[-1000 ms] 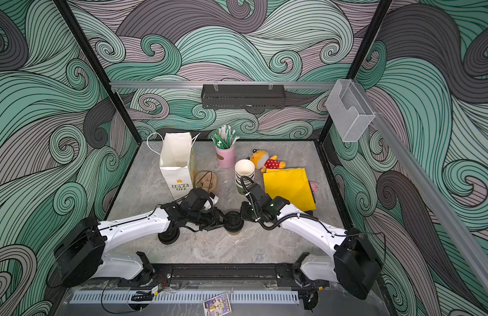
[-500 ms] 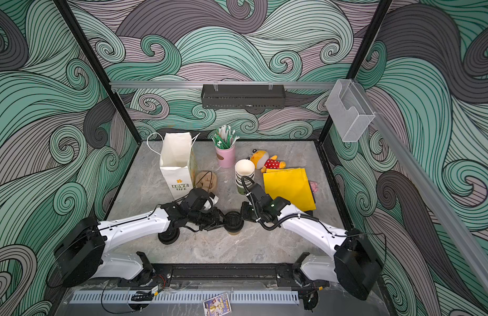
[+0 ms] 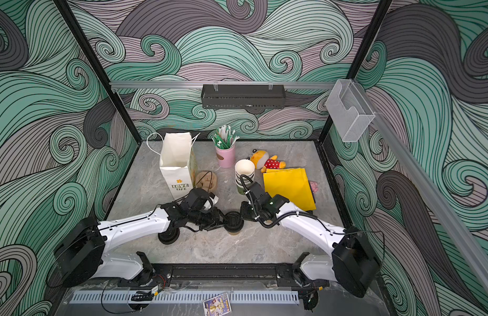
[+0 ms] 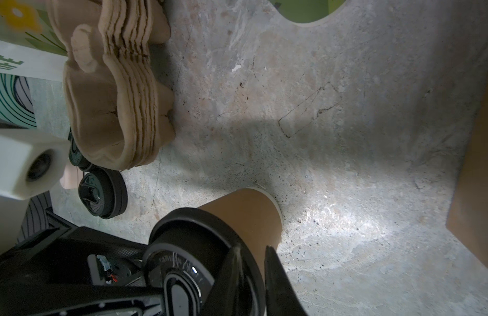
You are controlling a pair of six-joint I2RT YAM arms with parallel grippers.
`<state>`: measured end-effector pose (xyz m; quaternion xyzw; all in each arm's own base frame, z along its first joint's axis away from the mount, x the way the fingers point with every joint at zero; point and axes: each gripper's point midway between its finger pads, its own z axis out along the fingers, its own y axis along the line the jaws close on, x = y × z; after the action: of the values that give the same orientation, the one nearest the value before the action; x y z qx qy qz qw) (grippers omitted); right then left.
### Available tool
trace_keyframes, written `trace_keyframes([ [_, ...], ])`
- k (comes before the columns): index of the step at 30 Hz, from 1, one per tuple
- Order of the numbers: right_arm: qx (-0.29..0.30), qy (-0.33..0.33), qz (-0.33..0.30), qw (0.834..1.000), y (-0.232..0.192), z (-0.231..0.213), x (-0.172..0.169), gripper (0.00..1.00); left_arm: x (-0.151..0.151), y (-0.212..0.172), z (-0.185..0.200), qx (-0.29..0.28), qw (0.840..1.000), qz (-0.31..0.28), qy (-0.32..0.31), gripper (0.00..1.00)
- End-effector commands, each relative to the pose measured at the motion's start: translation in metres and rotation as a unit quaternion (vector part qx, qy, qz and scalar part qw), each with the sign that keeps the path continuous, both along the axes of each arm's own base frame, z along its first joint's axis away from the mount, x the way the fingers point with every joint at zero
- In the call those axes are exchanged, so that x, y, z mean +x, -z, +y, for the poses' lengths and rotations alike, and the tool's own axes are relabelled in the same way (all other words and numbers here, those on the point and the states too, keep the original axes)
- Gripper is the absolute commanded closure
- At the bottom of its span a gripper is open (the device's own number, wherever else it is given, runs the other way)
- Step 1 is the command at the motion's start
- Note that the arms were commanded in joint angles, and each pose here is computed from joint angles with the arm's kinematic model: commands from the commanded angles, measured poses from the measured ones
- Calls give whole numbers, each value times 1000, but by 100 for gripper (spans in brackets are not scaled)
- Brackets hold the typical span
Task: Pack the takeout coffee
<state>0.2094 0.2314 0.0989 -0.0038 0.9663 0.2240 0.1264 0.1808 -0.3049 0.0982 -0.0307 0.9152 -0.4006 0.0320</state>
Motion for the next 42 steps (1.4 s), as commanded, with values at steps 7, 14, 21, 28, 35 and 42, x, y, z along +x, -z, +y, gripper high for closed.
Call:
trace_keyframes([
  [7, 6, -42, -29, 999, -37, -10, -18, 57, -6, 10, 8, 37, 999, 8, 6, 60],
  [14, 32, -57, -11, 998, -32, -3, -28, 46, -1, -6, 1, 22, 1000, -11, 11, 56],
  [21, 34, -63, 13, 997, -18, 2, -31, 41, 3, -19, -2, 15, 999, -27, 14, 48],
  [28, 30, -61, 21, 997, -13, 3, -31, 40, 7, -31, -3, 4, 999, -43, 11, 44],
  [35, 31, -55, 8, 998, -18, 2, -28, 40, 6, -41, 31, 64, 995, -68, -24, 53],
  [42, 32, -57, 15, 998, -16, 4, -28, 41, -5, -29, 33, 49, 997, -48, -27, 63],
])
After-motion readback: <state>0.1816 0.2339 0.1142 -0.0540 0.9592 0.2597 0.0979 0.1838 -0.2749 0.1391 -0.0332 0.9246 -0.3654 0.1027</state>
